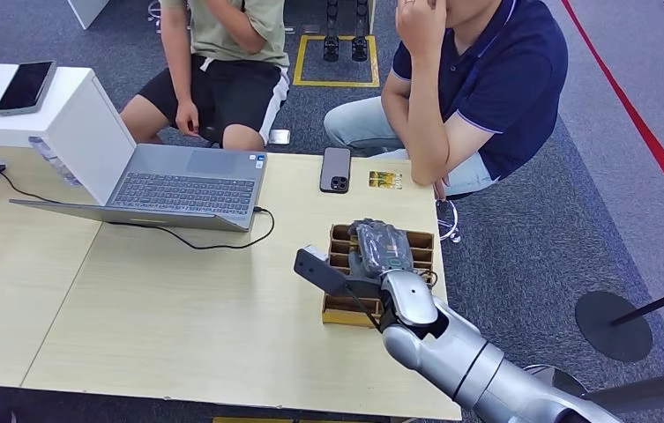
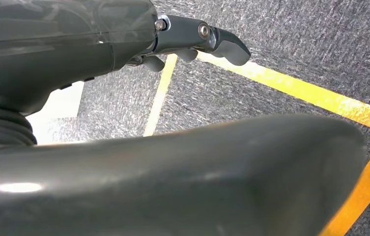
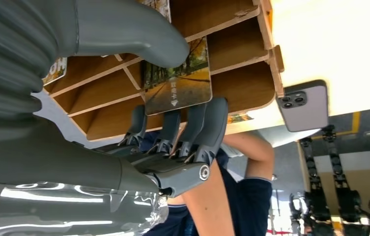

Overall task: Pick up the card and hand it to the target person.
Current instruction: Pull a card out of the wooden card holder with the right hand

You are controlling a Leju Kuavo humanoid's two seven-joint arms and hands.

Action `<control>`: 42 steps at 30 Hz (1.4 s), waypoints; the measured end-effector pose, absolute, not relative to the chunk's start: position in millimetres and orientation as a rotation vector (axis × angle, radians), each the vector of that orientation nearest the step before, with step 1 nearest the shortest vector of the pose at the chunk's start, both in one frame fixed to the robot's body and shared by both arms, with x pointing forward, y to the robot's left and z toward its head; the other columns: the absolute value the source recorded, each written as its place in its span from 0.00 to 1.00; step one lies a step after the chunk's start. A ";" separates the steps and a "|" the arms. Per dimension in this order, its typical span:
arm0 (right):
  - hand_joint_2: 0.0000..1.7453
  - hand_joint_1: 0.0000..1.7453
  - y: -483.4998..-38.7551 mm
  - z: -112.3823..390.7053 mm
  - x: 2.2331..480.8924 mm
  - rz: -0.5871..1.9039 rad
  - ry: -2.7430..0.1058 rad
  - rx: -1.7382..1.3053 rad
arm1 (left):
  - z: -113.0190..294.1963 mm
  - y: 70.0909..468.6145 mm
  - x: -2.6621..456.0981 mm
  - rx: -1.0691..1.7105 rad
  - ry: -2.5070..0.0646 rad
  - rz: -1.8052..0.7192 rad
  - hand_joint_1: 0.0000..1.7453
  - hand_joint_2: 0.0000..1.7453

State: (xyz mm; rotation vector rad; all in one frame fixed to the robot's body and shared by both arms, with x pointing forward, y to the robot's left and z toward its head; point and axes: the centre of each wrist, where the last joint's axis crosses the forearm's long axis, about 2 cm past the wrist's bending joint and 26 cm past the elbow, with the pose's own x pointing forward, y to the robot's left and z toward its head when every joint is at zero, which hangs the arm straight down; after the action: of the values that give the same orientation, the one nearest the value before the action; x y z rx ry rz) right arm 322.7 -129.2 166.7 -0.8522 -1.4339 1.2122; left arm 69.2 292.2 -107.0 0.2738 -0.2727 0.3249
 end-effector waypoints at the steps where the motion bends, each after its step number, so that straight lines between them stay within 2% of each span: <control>1: 1.00 0.48 -129.4 166.8 322.9 1.211 -1.429 -0.853 | -107.0 292.2 69.1 0.274 -0.271 0.325 0.00 0.00; 3: 1.00 0.52 -130.1 167.0 323.4 1.205 -1.419 -0.856 | -107.0 292.2 69.1 0.274 -0.270 0.326 0.00 0.00; 6: 1.00 0.65 -133.2 167.4 325.1 1.192 -1.399 -0.868 | -107.0 292.3 69.1 0.274 -0.271 0.326 0.00 0.00; 8: 1.00 0.71 -136.4 167.1 326.2 1.189 -1.382 -0.879 | -107.1 292.3 69.0 0.275 -0.270 0.328 0.00 0.00; 13: 1.00 0.62 -143.3 166.7 327.8 1.186 -1.359 -0.893 | -107.1 292.3 68.8 0.277 -0.268 0.329 0.00 0.00; 17: 1.00 0.65 -145.6 166.7 327.4 1.187 -1.356 -0.897 | -107.1 292.3 68.8 0.277 -0.268 0.334 0.00 0.00; 25: 1.00 0.63 -150.8 167.8 327.4 1.177 -1.345 -0.908 | -107.1 292.3 68.7 0.277 -0.267 0.340 0.00 0.00; 30: 1.00 0.67 -152.3 168.6 327.2 1.177 -1.347 -0.910 | -107.1 292.3 68.7 0.278 -0.267 0.340 0.00 0.00; 34: 1.00 0.79 -153.0 169.1 327.3 1.176 -1.349 -0.910 | -107.1 292.3 68.7 0.279 -0.267 0.340 0.00 0.00; 38: 1.00 0.95 -153.8 169.0 327.4 1.176 -1.349 -0.907 | -107.1 292.3 68.7 0.280 -0.269 0.340 0.00 1.00; 40: 1.00 1.00 -154.0 168.9 327.4 1.176 -1.349 -0.906 | -107.1 292.4 68.7 0.282 -0.270 0.340 0.00 1.00; 42: 1.00 0.99 -154.2 168.9 327.5 1.176 -1.349 -0.905 | -107.1 292.4 68.6 0.283 -0.270 0.339 0.00 1.00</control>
State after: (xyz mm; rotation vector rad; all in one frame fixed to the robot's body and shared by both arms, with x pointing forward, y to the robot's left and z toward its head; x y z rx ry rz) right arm 327.5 -154.2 168.9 -0.9049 -1.3485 1.1761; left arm 68.6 292.4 -107.1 0.2834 -0.2705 0.3393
